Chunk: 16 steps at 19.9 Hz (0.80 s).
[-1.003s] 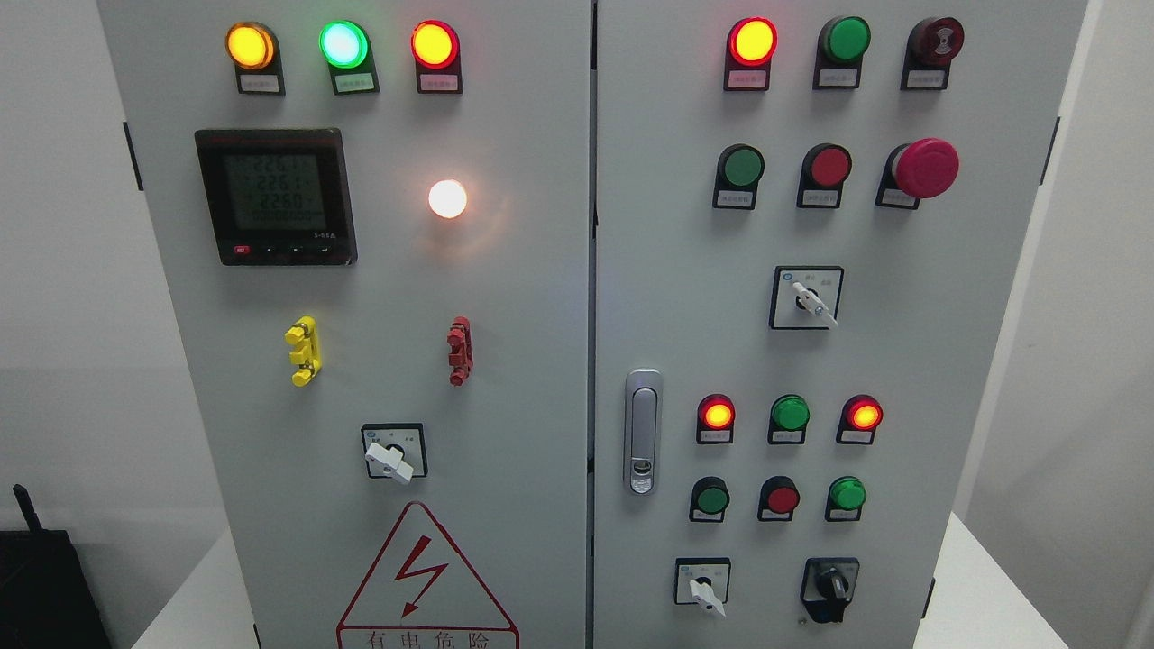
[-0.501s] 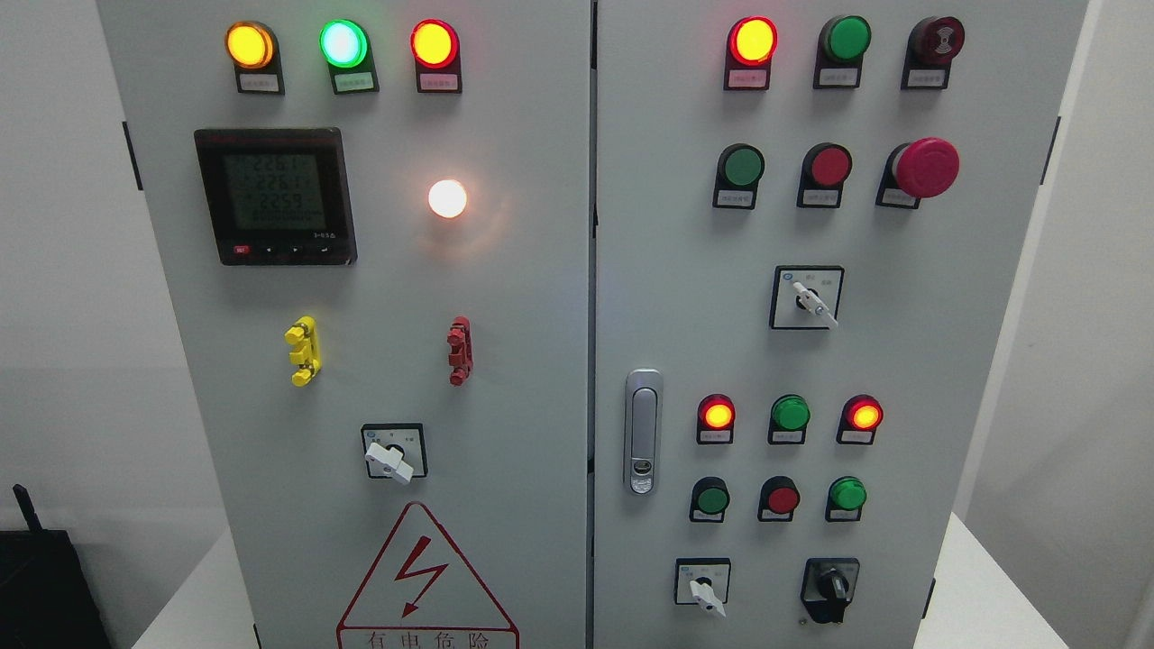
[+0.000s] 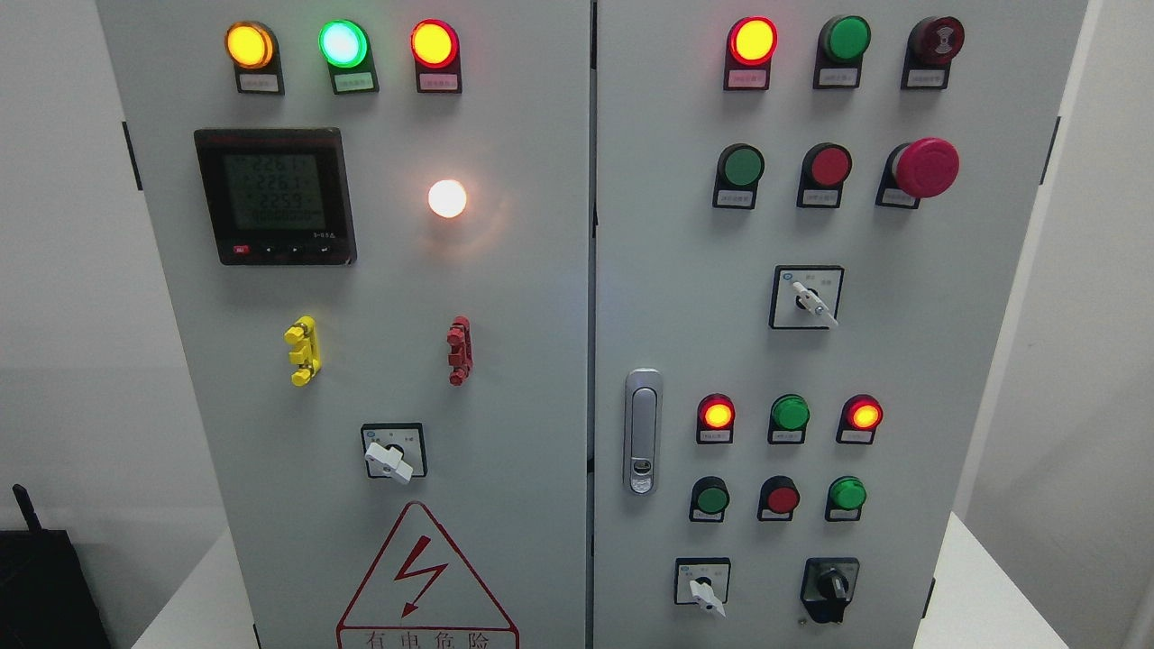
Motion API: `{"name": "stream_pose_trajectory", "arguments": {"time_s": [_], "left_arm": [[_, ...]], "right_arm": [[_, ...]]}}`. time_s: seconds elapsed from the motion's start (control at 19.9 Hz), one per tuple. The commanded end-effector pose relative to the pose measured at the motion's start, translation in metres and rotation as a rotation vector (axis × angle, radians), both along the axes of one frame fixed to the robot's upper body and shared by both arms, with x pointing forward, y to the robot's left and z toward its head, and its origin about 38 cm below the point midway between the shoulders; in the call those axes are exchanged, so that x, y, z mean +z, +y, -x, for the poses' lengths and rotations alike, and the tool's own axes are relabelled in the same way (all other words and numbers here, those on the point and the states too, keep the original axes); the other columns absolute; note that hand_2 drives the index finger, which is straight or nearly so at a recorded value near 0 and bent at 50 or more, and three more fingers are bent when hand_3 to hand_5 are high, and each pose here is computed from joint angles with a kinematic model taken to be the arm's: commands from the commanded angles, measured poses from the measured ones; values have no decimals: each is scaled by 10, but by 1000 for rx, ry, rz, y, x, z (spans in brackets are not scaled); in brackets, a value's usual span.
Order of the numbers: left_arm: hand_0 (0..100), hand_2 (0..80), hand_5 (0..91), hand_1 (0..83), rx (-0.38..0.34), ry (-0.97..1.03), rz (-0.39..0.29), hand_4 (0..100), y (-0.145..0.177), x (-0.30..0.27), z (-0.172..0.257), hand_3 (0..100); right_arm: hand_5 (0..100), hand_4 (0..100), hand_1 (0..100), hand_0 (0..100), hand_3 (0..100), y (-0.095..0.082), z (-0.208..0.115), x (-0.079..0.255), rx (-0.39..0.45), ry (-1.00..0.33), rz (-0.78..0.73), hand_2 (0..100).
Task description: Trip black knob to open circuit
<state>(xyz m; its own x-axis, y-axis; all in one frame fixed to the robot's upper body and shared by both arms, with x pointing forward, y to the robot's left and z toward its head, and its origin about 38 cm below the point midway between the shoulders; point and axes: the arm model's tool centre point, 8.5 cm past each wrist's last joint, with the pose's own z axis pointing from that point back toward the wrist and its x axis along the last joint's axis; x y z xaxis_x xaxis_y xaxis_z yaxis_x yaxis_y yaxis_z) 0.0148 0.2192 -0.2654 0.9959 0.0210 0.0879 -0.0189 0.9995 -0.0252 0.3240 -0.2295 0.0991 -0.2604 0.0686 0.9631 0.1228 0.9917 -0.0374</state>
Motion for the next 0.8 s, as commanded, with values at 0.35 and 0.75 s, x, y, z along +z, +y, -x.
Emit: {"name": "stream_pose_trajectory", "arguments": {"time_s": [0.35,0.75], "left_arm": [[120,0,0,389,3,2,0,0,0,0,0,0],[120,0,0,389,3,2,0,0,0,0,0,0]], "right_arm": [[986,1000,767,695,1000,2,-14,23,11,-56,1,0],[986,1000,774,700,1000,7,-20,23,26,-50,-7,0]]}}
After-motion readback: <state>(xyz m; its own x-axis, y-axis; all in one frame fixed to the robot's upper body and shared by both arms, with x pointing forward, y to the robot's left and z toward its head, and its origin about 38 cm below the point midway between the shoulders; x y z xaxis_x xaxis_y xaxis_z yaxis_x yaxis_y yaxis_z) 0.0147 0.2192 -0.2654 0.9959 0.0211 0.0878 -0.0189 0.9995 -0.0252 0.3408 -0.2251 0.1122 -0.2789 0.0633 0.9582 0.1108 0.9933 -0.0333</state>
